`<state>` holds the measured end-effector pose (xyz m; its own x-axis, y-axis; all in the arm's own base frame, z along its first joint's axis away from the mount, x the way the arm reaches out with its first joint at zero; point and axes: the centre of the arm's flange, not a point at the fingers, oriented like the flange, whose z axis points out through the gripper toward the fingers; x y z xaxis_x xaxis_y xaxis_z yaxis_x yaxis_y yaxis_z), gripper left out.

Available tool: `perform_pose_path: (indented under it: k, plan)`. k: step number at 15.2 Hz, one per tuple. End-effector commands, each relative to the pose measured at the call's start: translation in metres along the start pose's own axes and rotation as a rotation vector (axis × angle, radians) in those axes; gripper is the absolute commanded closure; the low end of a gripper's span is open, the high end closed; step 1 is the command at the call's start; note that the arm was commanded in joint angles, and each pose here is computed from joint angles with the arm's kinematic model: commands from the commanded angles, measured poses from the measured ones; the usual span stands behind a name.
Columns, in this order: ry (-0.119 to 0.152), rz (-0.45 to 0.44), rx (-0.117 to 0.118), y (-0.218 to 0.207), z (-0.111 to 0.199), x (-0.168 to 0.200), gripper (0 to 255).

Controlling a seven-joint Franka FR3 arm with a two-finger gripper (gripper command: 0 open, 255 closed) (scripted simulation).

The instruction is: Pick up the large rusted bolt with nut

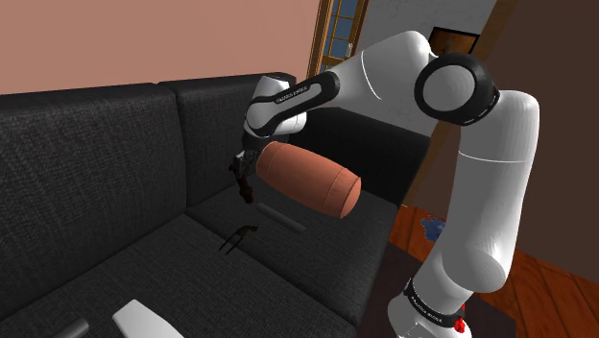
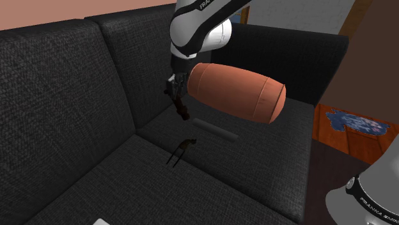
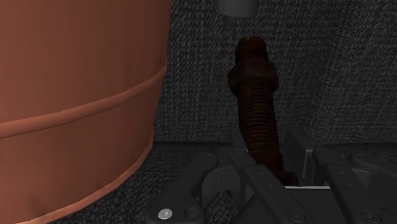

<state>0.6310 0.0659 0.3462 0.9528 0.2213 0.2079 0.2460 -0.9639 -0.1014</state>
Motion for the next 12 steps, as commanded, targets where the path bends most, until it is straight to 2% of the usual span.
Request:
perform_pose_path:
  k: [1,12]
  plan:
    - [0.006,-0.001,-0.001,-0.001,-0.011,0.003,255]
    - [0.006,-0.001,-0.001,-0.007,-0.068,0.015,255]
